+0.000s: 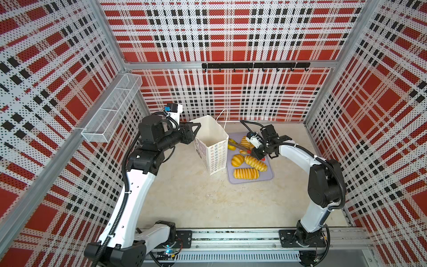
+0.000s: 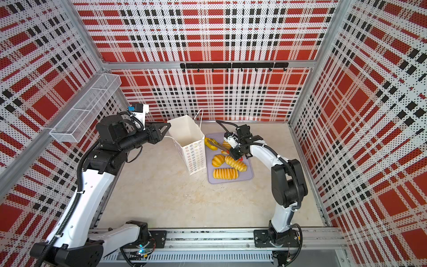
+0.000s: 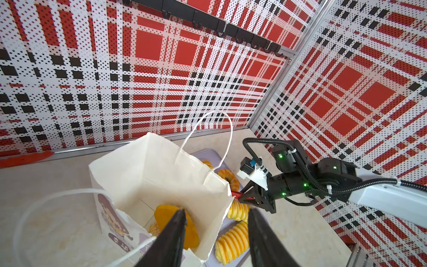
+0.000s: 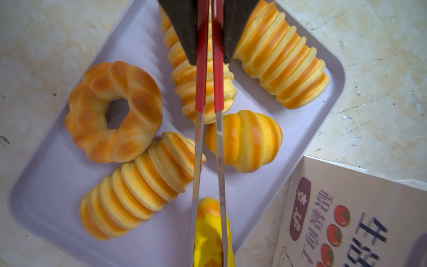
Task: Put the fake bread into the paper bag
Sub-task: 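Close the tongs on the yellow bun with the right gripper, then lift the yellow bun high above the tray with the right gripper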
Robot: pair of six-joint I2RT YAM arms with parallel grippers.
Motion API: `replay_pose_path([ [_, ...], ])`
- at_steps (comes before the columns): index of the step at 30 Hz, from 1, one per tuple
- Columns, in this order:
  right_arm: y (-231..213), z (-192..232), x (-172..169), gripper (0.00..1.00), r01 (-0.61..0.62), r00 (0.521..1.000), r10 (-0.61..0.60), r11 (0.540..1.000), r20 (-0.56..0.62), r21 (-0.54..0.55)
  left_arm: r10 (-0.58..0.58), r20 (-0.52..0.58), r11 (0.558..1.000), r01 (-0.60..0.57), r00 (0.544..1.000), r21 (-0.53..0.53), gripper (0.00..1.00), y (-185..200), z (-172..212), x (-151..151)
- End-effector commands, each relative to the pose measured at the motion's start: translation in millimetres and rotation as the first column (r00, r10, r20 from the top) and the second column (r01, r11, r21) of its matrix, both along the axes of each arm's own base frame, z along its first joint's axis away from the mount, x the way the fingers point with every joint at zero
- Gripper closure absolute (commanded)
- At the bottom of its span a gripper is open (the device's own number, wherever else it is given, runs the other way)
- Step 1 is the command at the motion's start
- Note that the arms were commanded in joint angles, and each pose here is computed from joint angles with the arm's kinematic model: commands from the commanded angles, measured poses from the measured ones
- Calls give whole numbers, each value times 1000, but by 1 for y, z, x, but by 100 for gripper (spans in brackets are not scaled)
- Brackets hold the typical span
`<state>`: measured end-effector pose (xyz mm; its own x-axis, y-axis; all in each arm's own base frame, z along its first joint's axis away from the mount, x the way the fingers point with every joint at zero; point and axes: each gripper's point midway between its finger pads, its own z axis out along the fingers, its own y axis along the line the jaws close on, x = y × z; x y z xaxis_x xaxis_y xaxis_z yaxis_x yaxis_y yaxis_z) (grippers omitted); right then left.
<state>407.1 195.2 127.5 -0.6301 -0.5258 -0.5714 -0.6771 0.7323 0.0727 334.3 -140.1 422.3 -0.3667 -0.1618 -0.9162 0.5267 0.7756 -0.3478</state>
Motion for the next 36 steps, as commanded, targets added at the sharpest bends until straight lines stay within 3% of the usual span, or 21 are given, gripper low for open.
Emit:
replay_pose_path([
  [1,4,52,7,81,-2,993,-17,987,115,160,-9,36,1000,9,999,-10,52,-2,16,-6],
  [9,-44,122,-3,81,87,964,-188,890,188,448,-3,44,1000,4,999,-15,52,-1,20,-12],
  [13,-68,162,-22,80,92,932,-258,848,254,522,0,38,1000,0,999,-13,53,-1,17,-11],
  [25,-58,250,-91,80,-61,875,-210,847,436,528,-1,-2,1000,1,1000,-8,52,-5,-3,-6],
  [36,-14,272,-117,79,-187,873,-91,844,478,503,116,-63,993,-115,991,19,54,12,-19,5],
])
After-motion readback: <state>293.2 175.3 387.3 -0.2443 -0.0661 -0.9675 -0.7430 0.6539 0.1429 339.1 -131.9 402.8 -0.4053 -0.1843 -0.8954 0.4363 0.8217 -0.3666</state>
